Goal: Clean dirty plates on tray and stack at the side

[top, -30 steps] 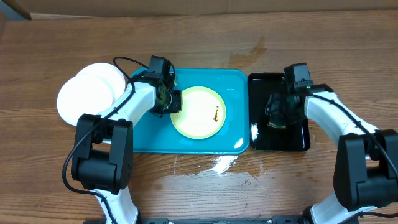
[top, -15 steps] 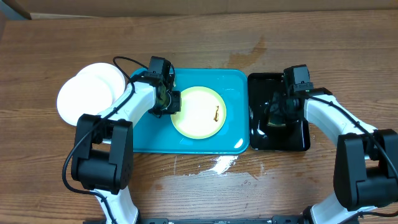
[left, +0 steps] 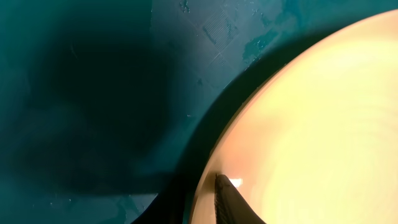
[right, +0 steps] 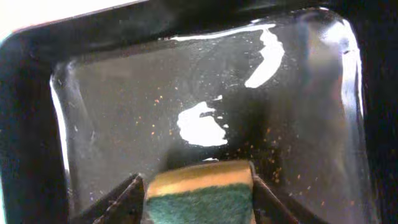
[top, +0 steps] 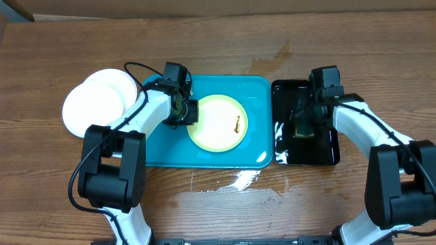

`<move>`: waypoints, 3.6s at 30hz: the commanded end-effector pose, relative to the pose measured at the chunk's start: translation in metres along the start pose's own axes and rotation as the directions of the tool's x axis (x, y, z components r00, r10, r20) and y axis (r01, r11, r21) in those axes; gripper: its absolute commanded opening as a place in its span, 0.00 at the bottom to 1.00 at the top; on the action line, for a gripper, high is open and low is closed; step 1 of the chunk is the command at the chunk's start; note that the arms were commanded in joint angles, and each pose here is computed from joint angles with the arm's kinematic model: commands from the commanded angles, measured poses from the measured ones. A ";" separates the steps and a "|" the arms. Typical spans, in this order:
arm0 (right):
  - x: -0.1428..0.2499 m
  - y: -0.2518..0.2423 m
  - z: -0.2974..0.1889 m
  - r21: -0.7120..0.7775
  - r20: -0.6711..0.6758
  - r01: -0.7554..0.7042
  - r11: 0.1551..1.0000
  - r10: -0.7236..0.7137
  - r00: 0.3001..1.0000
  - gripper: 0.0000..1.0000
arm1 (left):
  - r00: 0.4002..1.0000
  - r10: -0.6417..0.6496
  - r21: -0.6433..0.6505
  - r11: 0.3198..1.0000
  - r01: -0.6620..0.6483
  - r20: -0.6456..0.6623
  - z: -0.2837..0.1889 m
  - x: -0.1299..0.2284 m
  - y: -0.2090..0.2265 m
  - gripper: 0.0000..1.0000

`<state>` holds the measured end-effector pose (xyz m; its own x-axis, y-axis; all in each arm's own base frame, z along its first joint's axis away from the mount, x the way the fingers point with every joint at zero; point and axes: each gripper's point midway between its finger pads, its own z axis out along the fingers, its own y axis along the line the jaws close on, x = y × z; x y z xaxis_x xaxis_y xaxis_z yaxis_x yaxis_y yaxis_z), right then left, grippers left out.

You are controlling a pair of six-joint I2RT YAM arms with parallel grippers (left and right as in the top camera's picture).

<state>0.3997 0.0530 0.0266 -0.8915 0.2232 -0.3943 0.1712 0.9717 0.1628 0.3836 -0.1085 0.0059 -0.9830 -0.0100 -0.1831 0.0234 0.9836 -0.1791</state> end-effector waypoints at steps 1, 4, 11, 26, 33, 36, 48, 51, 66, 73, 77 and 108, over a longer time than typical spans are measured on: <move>0.004 -0.002 0.005 0.013 -0.002 0.009 1.000 -0.009 1.000 0.25 | 0.999 0.022 -0.023 0.999 -0.023 -0.026 0.007 0.011 0.006 0.19; 0.007 -0.003 0.005 0.017 -0.017 0.008 1.000 -0.008 1.000 0.17 | 0.999 0.022 -0.023 0.999 -0.023 -0.024 0.007 0.011 0.006 0.19; -0.002 0.000 0.002 0.010 0.006 0.009 1.000 -0.009 1.000 0.56 | 1.000 0.023 -0.022 0.999 -0.023 -0.021 0.007 0.010 0.006 0.20; 0.028 -0.010 0.012 0.031 -0.059 0.003 1.000 -0.002 0.998 0.36 | 0.999 0.030 -0.037 0.999 -0.031 -0.017 0.007 0.009 0.008 0.20; 0.022 -0.008 0.013 0.021 -0.031 -0.084 0.996 0.085 0.996 0.29 | 1.000 0.027 -0.049 0.998 -0.028 -0.015 0.007 0.008 0.011 0.20; 0.000 0.012 0.000 -0.058 -0.006 -0.070 0.996 0.070 0.998 0.46 | 1.000 0.023 -0.049 0.999 -0.024 -0.014 0.007 0.008 0.013 0.20; 0.011 0.005 -0.068 0.061 -0.207 -0.088 0.994 0.098 0.973 0.53 | 1.000 0.021 -0.051 0.998 -0.022 -0.023 0.007 0.010 0.013 0.24; 0.029 -0.013 -0.064 0.151 -0.243 -0.090 0.984 0.125 0.962 0.53 | 1.000 0.021 -0.051 0.998 -0.022 -0.022 0.007 0.010 0.013 0.24; 0.083 -0.023 -0.023 0.132 -0.296 -0.140 0.981 0.174 0.939 0.19 | 1.000 0.020 -0.051 0.998 -0.021 -0.021 0.007 0.010 0.014 0.33; 0.089 -0.010 -0.021 0.063 -0.329 -0.166 0.984 0.178 0.928 0.18 | 1.000 0.021 -0.050 0.999 -0.022 -0.010 0.007 0.007 0.013 0.33; 0.095 0.001 -0.024 0.009 -0.371 -0.190 0.982 0.180 0.911 0.18 | 1.000 0.021 -0.049 0.999 -0.022 -0.006 0.007 0.006 0.013 0.33; 0.072 -0.012 -0.038 0.093 -0.327 -0.051 0.994 0.079 0.942 0.54 | 0.997 -0.015 -0.023 1.000 0.013 -0.071 0.007 0.022 0.008 0.12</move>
<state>0.3214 0.0534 0.0368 -0.9572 0.2844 -0.0537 0.2769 0.9539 0.1159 0.3760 -0.1025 0.0056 -0.9874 0.0029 -0.1582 0.0272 0.9881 -0.1514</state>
